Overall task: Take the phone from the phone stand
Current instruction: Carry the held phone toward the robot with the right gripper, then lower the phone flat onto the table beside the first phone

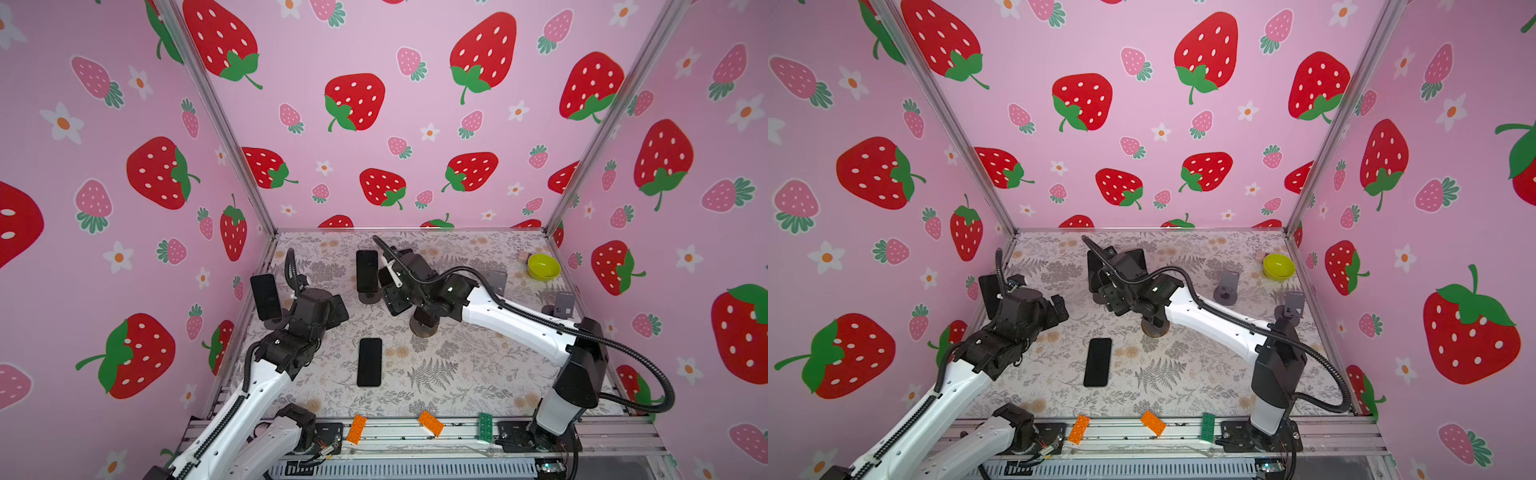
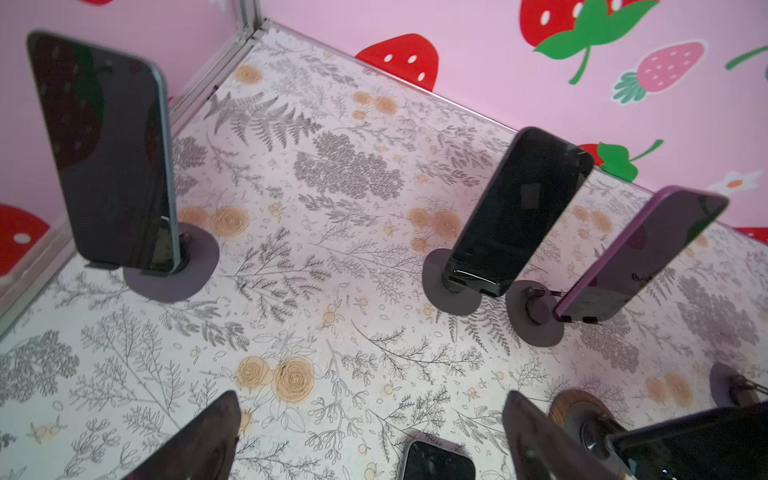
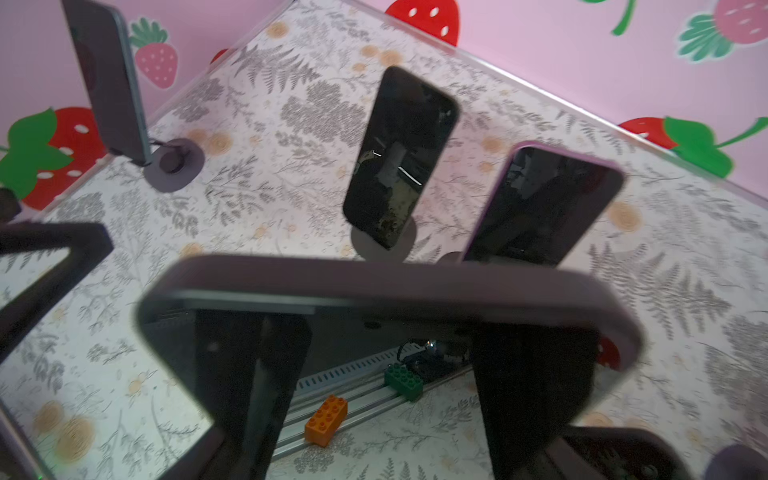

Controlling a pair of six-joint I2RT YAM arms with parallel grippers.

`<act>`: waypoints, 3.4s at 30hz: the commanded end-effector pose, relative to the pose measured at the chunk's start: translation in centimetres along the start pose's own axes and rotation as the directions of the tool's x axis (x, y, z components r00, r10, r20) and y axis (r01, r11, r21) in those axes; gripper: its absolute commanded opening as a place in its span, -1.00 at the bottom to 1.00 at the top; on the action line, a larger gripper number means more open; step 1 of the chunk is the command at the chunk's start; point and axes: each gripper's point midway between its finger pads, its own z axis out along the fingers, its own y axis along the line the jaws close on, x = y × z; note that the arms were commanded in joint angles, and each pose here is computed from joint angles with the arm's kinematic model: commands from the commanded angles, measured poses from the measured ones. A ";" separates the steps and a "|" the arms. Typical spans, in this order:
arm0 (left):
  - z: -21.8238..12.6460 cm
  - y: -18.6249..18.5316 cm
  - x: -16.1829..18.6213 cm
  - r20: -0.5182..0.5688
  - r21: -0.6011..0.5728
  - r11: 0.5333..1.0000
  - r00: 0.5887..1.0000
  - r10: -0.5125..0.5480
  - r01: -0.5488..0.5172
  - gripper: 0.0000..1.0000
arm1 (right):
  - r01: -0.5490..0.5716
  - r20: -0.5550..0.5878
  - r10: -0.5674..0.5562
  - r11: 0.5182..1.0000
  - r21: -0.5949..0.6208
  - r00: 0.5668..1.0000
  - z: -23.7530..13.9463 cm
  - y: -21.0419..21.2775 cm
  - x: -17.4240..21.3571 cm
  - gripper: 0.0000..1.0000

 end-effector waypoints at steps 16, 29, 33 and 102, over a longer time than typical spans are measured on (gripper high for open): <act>0.3 -0.1 1.2 -0.084 0.049 0.992 0.990 -0.113 0.117 0.99 | -0.215 -0.346 0.205 0.977 0.012 0.915 4.6 3.6 13.6 0.38; 1.1 -1.2 2.5 -0.147 0.092 0.985 0.980 -0.134 0.149 0.99 | -0.336 -0.501 0.342 0.936 0.106 0.795 5.1 3.8 19.5 0.39; 1.2 -1.4 2.6 -0.151 0.100 0.983 0.979 -0.140 0.156 1.00 | -0.342 -0.531 0.358 0.930 0.132 0.768 5.2 3.7 20.6 0.39; 0.0 -0.3 4.5 -0.162 0.134 0.982 0.980 -0.112 0.134 1.00 | -0.352 -0.771 0.456 0.881 0.318 0.444 6.0 6.1 30.5 0.62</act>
